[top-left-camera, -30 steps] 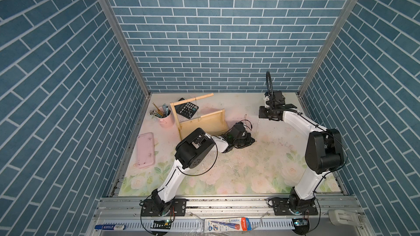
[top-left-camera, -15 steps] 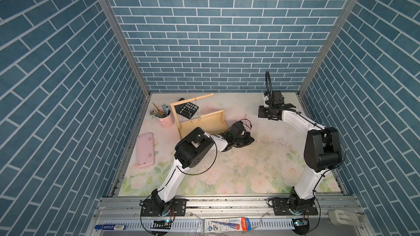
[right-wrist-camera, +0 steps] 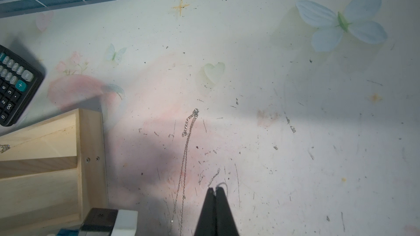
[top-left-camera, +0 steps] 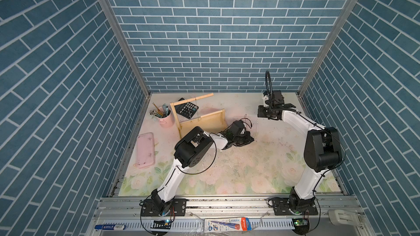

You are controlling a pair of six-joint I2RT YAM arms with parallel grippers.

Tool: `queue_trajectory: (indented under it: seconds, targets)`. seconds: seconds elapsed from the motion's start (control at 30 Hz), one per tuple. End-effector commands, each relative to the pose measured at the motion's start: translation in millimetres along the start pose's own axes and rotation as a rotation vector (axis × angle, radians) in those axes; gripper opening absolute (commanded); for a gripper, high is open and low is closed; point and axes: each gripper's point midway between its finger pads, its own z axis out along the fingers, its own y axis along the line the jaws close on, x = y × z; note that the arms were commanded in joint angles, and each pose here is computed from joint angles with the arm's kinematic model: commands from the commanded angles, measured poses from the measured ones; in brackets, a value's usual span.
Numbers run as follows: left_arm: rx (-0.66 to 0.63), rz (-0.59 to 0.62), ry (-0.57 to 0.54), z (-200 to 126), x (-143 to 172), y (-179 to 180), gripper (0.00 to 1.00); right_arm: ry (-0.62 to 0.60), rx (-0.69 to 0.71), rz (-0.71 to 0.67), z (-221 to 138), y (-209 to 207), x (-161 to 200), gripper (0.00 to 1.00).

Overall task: Take the necklace off the jewelry display stand
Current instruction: Place the necklace at the center of the board.

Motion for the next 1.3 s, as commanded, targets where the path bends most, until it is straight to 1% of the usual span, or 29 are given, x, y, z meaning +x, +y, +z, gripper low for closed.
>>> queue_trajectory:
  seconds: [0.0, 0.2, 0.63, 0.83, 1.07, 1.2, 1.27]
  targets:
    - [-0.067, -0.009, 0.054, 4.8, 11.0, 24.5, 0.06, -0.030, -0.015, 0.022, 1.6, 1.7, -10.9, 0.00]
    - [-0.074, 0.004, 0.060, 3.9, 8.6, 23.6, 0.11, -0.027, -0.021, 0.025, 2.4, 2.9, -9.4, 0.00]
    - [-0.071, 0.016, 0.056, 1.5, 3.4, 18.9, 0.12, -0.021, -0.033, 0.030, 5.2, 4.5, -7.1, 0.00]
    - [-0.043, 0.035, 0.035, -1.6, -4.2, 6.0, 0.22, -0.022, -0.033, 0.030, 4.4, 4.7, -7.9, 0.00]
    - [-0.043, 0.079, 0.026, 1.1, -20.1, -0.6, 0.30, -0.018, -0.037, 0.031, 5.6, 5.2, -7.4, 0.00]
    - [-0.051, 0.124, 0.015, -0.9, -31.7, -3.2, 0.36, -0.018, -0.037, 0.031, 4.9, 5.2, -7.1, 0.00]
    - [-0.056, 0.164, 0.018, -0.1, -35.8, -6.7, 0.40, -0.022, -0.038, 0.030, 4.0, 5.6, -8.7, 0.00]
